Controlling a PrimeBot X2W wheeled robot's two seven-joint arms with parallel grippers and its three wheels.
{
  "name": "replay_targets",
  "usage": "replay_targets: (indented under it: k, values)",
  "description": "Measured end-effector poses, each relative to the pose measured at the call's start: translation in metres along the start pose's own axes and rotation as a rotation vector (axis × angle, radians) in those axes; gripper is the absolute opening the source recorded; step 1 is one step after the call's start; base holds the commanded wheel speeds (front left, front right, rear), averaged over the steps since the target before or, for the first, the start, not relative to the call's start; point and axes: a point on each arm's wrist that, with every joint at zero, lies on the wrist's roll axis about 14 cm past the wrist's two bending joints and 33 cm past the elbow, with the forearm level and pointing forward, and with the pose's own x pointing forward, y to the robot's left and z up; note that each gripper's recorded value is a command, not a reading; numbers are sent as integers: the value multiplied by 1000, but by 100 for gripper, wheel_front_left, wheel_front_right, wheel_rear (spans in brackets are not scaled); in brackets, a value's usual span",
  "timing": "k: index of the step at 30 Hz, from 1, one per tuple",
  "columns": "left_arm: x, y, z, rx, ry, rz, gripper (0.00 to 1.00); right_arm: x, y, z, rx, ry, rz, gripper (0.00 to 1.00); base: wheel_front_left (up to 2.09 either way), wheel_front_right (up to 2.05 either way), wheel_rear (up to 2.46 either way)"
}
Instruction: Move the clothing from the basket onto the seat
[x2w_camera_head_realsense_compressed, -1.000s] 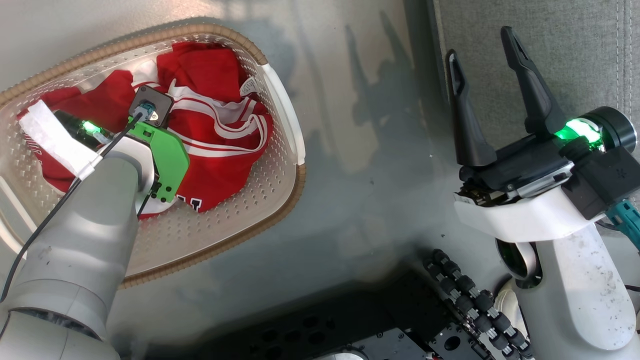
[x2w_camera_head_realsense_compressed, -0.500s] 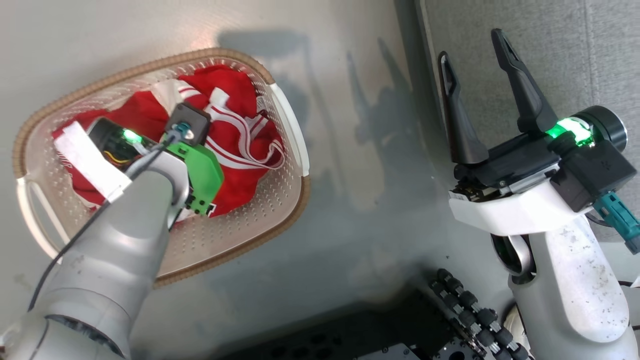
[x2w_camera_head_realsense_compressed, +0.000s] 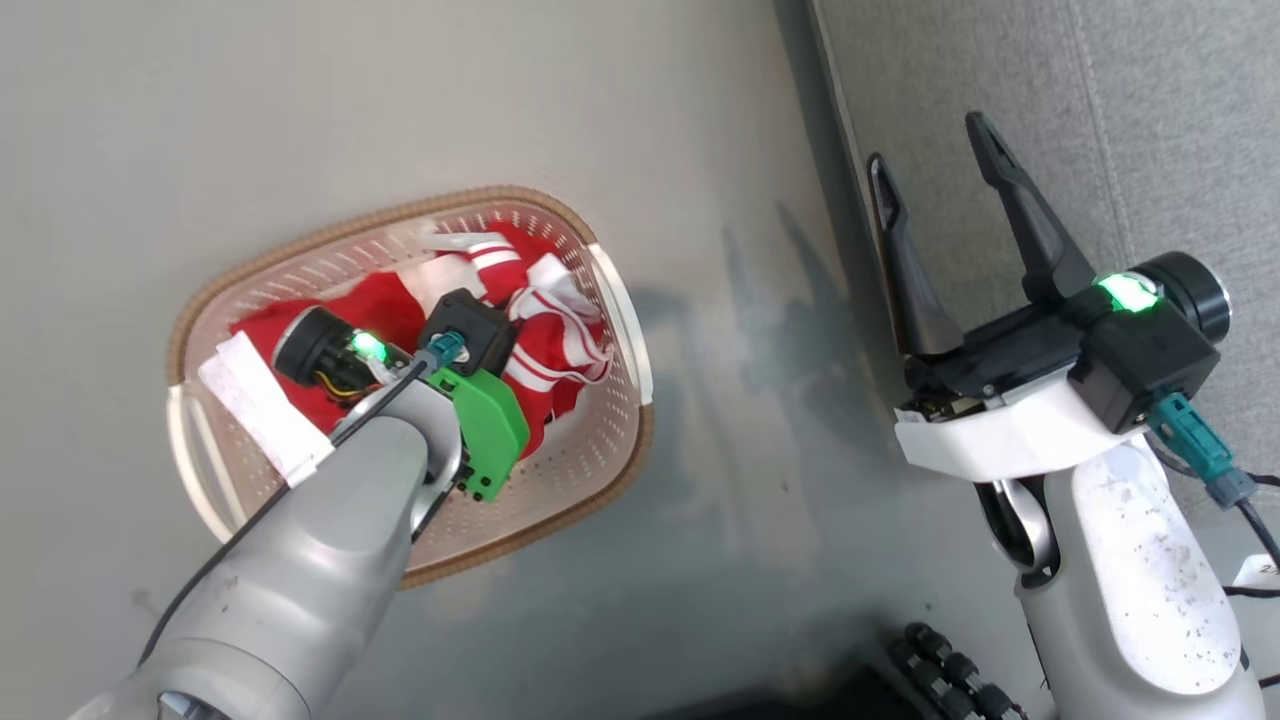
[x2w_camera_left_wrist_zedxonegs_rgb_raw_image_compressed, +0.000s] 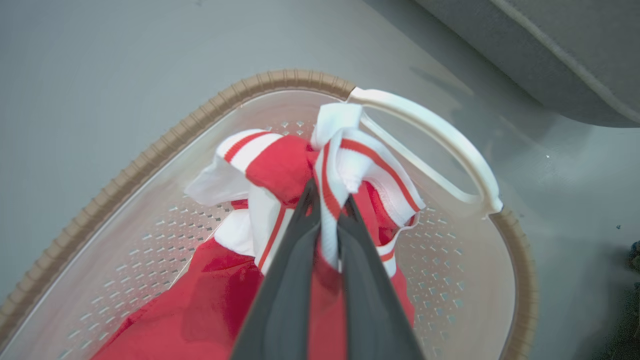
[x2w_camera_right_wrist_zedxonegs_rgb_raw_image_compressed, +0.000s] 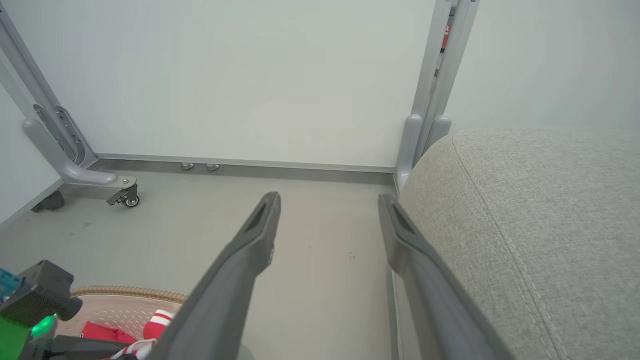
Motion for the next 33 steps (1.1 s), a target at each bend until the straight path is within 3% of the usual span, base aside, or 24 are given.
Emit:
replay_targets:
  k: [18,33]
  values:
    - [-103,-9,118,25,-382,139,0,-34,32,63,19,-94,49,100,0,0,0]
    - [-212,-29,229,165,-768,257,0,-71,56,101,46,-164,91,100,0,0,0]
